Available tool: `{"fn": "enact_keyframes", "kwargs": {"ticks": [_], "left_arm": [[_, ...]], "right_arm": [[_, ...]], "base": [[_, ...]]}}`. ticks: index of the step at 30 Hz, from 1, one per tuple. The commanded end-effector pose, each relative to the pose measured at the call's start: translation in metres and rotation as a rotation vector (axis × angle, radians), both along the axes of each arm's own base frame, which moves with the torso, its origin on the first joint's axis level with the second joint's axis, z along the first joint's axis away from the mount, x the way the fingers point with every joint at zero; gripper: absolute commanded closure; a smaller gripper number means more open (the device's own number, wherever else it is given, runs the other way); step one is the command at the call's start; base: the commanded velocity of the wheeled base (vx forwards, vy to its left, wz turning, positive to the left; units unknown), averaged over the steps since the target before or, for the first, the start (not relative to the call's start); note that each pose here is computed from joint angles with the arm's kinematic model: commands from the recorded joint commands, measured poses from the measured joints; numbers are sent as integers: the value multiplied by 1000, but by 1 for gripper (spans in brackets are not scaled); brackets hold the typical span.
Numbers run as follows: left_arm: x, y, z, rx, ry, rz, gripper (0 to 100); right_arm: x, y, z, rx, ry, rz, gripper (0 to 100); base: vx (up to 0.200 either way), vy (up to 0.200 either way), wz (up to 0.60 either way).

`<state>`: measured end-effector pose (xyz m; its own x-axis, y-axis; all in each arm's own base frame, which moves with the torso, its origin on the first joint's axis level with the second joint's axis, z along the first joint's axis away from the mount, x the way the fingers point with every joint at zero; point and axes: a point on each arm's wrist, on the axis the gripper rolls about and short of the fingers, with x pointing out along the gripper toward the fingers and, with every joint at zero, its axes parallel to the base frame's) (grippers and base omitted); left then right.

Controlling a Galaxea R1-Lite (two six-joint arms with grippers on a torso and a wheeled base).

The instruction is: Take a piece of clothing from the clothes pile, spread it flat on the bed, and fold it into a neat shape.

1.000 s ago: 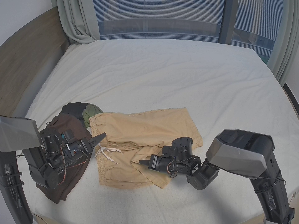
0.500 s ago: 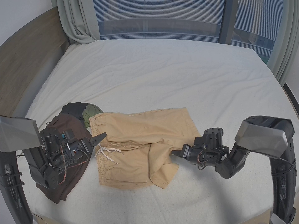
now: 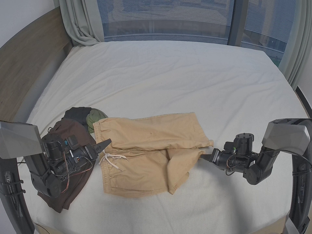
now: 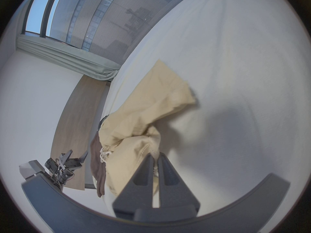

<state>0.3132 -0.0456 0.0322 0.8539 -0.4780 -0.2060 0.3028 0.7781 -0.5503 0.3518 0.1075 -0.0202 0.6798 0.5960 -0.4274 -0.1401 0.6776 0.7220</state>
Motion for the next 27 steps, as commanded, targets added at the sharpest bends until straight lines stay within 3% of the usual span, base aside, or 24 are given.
{"fn": "enact_keyframes", "kwargs": {"ticks": [1, 12, 27], "left_arm": [[0, -1, -1, 0, 3, -2, 0], [0, -1, 0, 0, 0, -2, 0], [0, -1, -5, 1, 15, -3, 0]], "right_arm": [[2, -21, 1, -28, -12, -40, 100], [31, -53, -5, -77, -35, -108, 100], [60, -47, 5, -113, -100, -79, 100]], "base": [[0, 0, 0], [0, 0, 0], [0, 0, 0]]}}
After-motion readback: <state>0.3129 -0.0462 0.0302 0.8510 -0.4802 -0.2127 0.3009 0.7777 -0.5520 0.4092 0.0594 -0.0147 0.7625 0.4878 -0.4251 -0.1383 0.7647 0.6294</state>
